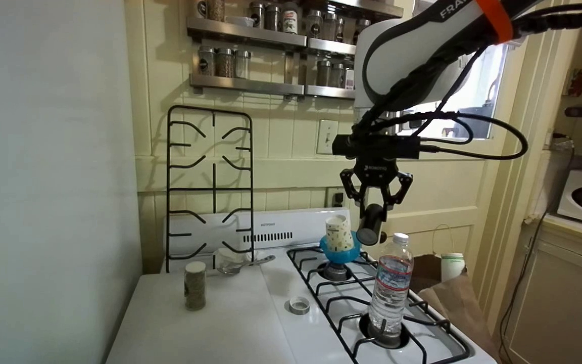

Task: Move the black bottle to the right

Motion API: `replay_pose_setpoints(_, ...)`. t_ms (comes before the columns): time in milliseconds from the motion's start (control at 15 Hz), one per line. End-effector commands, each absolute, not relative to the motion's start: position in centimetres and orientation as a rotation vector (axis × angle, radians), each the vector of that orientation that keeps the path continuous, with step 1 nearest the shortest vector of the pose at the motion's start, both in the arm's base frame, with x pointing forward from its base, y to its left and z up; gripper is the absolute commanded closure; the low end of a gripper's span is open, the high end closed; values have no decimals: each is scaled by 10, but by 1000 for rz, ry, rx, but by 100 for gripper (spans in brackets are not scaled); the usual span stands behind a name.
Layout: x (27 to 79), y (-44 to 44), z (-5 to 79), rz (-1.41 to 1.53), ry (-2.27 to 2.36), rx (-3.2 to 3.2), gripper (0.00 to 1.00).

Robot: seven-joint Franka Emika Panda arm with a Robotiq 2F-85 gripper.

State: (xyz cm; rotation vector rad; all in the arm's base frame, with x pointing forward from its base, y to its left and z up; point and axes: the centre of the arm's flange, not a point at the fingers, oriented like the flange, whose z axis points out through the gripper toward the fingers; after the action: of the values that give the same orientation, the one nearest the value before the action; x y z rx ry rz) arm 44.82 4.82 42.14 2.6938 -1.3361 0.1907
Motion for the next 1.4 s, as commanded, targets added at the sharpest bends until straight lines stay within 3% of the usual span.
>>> replay_pose_setpoints(0, 430, 18, 443, 174, -1414, 2720, 81)
replay_pose_setpoints(400, 405, -56, 467, 23, -1315, 2626, 81)
replay_pose_setpoints(733, 422, -98, 433, -78, -1102, 2455, 81)
replay_pose_setpoints(1133, 478, -40, 377, 94, -728, 2583, 81)
replay_pose_setpoints(1333, 482, -17, 360, 205, -570, 2726, 81)
